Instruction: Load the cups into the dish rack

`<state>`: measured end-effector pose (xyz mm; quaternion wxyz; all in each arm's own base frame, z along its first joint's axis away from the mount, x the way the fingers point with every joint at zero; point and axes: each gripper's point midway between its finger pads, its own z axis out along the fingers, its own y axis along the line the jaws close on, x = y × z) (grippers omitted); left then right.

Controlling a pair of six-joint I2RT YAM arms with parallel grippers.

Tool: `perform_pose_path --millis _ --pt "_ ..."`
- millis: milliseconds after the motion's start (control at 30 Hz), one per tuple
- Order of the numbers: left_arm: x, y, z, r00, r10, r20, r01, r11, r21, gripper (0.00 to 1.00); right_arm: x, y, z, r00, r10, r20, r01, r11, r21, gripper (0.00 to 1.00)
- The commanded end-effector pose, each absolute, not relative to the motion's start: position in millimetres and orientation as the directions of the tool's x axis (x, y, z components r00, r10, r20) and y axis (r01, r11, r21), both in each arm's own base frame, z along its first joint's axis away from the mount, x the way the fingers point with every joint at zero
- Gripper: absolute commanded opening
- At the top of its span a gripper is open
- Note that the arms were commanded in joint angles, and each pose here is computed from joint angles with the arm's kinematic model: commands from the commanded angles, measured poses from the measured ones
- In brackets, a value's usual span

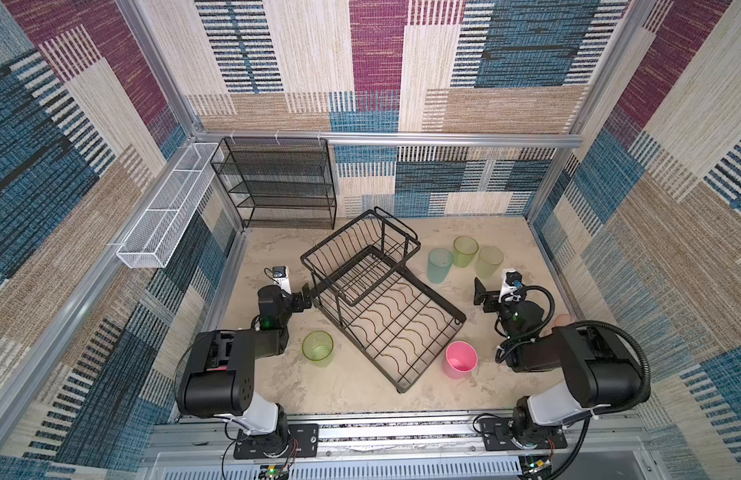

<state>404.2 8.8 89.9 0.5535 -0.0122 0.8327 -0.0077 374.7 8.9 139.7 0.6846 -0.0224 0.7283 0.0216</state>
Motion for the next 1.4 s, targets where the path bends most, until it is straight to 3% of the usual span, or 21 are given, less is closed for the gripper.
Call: perform_pose_path --millis 0,1367 --pt "404.3 7.5 93.0 -0.377 0.0 -0.926 0.006 1.0 -0.003 0.99 374.7 10.5 144.3 -0.044 -0.007 -0.999 -0.071 0.997 -0.004 1.0" --pt "404.4 12.3 95.0 -0.373 -0.011 -0.928 -0.023 1.0 -0.003 0.97 374.4 7.6 144.5 -0.044 -0.001 -0.999 -0.063 0.998 0.001 1.0"
